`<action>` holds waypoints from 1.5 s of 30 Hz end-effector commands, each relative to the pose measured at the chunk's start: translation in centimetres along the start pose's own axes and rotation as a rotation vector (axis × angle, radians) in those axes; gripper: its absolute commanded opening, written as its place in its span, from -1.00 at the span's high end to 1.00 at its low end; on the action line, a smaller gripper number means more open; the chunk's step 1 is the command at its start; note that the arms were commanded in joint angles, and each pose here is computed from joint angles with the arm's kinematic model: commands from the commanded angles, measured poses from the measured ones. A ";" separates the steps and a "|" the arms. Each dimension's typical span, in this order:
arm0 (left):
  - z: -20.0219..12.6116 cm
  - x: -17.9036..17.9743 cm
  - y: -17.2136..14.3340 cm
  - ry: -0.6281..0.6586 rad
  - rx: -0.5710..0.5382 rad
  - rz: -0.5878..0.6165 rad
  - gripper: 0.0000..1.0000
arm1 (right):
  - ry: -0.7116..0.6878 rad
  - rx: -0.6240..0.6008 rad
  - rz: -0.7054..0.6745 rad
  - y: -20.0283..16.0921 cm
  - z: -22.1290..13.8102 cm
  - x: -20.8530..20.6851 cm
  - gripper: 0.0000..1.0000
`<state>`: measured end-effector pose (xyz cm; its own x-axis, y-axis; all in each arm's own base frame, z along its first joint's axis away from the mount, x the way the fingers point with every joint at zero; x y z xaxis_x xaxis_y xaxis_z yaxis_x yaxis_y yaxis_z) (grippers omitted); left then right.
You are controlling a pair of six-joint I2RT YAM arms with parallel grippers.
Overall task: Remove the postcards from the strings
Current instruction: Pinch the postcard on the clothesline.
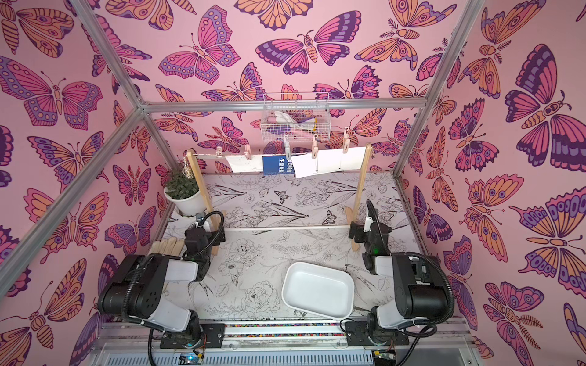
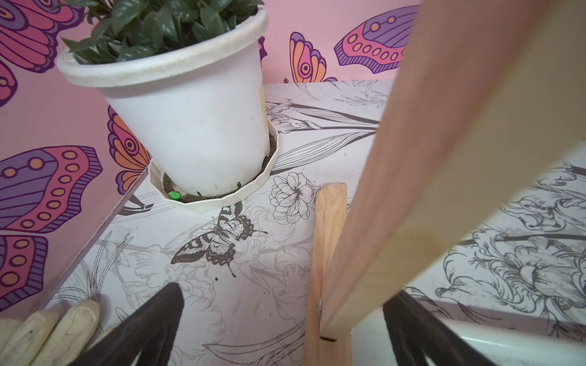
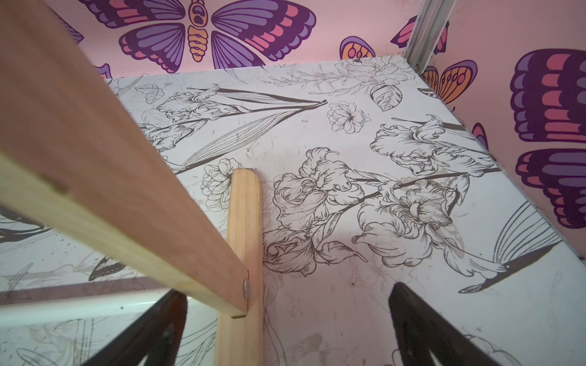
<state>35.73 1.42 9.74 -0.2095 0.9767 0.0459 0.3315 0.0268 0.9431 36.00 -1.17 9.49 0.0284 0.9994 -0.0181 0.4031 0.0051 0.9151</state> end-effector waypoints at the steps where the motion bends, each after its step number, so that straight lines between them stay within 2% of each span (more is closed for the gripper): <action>1: -0.1 0.0 0.6 -0.004 -0.026 -0.005 -0.95 | 0.003 -0.054 0.013 1.5 0.2 0.2 -0.99; 5: -0.8 -0.1 1.8 0.005 -0.058 -0.012 -0.86 | -0.012 -0.043 0.015 4.6 -1.5 -0.1 -0.99; 8: -1.5 -0.4 3.0 0.010 -0.076 0.040 -0.93 | 0.031 -0.052 0.009 7.7 -3.4 0.4 -0.99; 10: -2.6 -2.0 4.5 -0.086 -0.075 0.096 -0.95 | 0.042 -0.103 0.075 10.1 -5.0 0.5 -0.99; 12: -4.4 -2.9 6.2 -0.141 -0.110 0.135 -0.97 | 0.029 -0.144 0.185 11.4 -5.9 0.1 -0.99; 14: -5.9 -2.7 7.4 -0.153 -0.114 0.108 -1.00 | -0.031 -0.124 0.423 10.8 -6.3 -0.9 -0.99; 15: -6.8 -2.6 8.0 -0.165 -0.114 0.090 -1.00 | -0.059 -0.093 0.591 9.8 -6.4 -1.4 -0.99; 16: -7.8 -2.7 8.6 -0.189 -0.119 0.077 -1.00 | 0.001 -0.073 0.685 9.3 -6.4 -0.8 -0.99; 18: -10.1 -3.2 9.7 -0.261 -0.116 0.083 -1.00 | 0.213 -0.126 0.666 10.3 -6.7 1.4 -0.99; 22: -16.1 -4.7 12.6 -0.436 -0.220 0.088 -1.00 | 0.446 -0.206 0.629 13.7 -9.1 3.9 -0.99; 25: -19.8 -6.0 14.0 -0.606 -0.264 0.073 -1.00 | 0.552 -0.245 0.554 16.6 -11.7 5.1 -0.99; 29: -23.3 -8.8 16.0 -0.844 -0.276 0.051 -0.99 | 0.609 -0.308 0.517 20.5 -14.9 5.6 -0.99; 32: -24.5 -11.6 17.9 -0.973 -0.293 0.072 -0.90 | 0.650 -0.353 0.479 24.0 -17.4 6.0 -0.99; 40: -26.2 -22.2 20.8 -1.307 -0.442 0.195 -0.90 | 0.804 -0.404 0.370 33.8 -21.8 7.8 -0.97; 45: -26.6 -27.1 22.9 -1.475 -0.516 0.204 -0.84 | 0.866 -0.426 0.204 39.8 -24.1 8.8 -0.85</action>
<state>25.57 -28.56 34.41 0.9111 0.4120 0.0117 -0.0067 -0.0135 0.9999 30.88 7.40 54.11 -0.6348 0.6810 0.3651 0.0662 -0.4229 0.9037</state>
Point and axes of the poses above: each gripper's point midway between its finger pads, its own z axis out along the fingers, its own x axis along the line the jaws close on, y = z × x, the point moved 3 cm from there along -z, back along the fingers, and after that the axes turned 4 degrees about -z, right-handed, at the moved point
